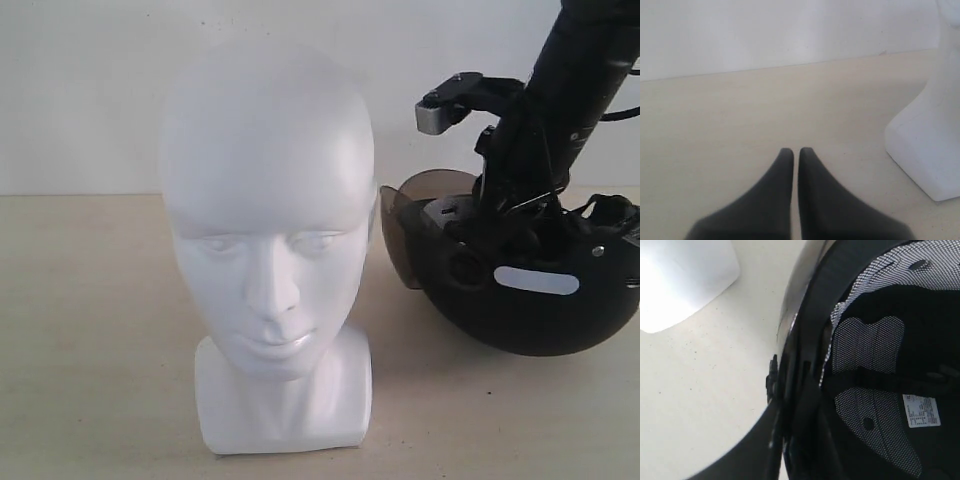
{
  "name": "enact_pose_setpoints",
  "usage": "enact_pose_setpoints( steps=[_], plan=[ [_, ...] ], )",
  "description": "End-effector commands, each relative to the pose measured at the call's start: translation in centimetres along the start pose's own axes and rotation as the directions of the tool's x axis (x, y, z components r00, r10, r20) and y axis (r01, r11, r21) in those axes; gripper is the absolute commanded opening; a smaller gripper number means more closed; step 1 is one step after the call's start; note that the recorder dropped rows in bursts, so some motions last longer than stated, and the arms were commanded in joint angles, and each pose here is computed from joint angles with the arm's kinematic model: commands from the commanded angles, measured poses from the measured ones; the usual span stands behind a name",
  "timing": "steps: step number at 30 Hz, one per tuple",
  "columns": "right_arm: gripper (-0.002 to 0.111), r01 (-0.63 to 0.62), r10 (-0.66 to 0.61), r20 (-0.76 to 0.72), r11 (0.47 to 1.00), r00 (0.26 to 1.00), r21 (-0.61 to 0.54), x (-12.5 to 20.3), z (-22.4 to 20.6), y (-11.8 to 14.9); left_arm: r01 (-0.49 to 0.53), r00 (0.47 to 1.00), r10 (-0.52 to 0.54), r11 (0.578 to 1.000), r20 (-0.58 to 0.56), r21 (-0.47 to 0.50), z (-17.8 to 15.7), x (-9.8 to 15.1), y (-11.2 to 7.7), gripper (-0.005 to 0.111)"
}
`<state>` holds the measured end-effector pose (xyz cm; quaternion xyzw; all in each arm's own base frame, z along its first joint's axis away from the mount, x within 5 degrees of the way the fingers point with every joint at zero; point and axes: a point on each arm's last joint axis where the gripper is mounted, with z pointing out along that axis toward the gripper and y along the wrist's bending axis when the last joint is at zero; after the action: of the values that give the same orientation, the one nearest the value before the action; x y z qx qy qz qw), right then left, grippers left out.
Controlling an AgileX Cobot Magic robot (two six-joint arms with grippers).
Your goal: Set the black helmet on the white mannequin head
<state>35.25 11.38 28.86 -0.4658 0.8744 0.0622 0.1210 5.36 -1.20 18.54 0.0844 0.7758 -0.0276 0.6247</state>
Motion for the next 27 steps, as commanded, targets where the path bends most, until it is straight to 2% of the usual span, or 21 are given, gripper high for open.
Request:
enact_pose_setpoints(
  steps=[1, 5, 10, 16, 22, 25, 27],
  plan=[
    [0.000, 0.074, -0.074, -0.002, 0.997, 0.997, -0.014, 1.0, -0.4, 1.1, -0.001, 1.000, 0.001, 1.000, 0.010, -0.006, 0.0, -0.1, 0.0, 0.004],
    [0.000, 0.199, -0.202, -0.063, 0.979, 0.977, -0.046, 2.9, 0.5, 2.1, -0.001, 1.000, 0.001, 1.000, 0.010, -0.006, 0.0, -0.1, 0.0, 0.004],
    [0.000, 0.376, -0.379, -0.103, 0.925, 0.920, -0.051, 5.0, -0.2, 3.5, -0.001, 1.000, 0.001, 1.000, 0.010, -0.006, 0.0, -0.1, 0.0, 0.004],
    [0.000, 0.418, -0.410, -0.115, 0.907, 0.905, 0.052, 5.9, -3.3, 4.2, -0.001, 1.000, 0.001, 1.000, 0.010, -0.006, 0.0, -0.1, 0.0, 0.004],
    [0.000, 0.378, -0.371, -0.074, 0.918, 0.926, 0.124, 6.4, -5.8, 5.2, -0.001, 1.000, 0.001, 1.000, 0.010, -0.006, 0.0, -0.1, 0.0, 0.004],
    [0.000, 0.287, -0.283, -0.047, 0.949, 0.958, 0.132, 6.4, -6.0, 5.4, -0.001, 1.000, 0.001, 1.000, 0.010, -0.006, 0.0, -0.1, 0.0, 0.004],
    [0.005, 0.188, -0.185, -0.037, 0.972, 0.982, 0.139, 6.4, -6.1, 5.3, -0.001, 1.000, 0.001, 1.000, 0.010, -0.006, 0.0, -0.1, 0.0, 0.004]
  ],
)
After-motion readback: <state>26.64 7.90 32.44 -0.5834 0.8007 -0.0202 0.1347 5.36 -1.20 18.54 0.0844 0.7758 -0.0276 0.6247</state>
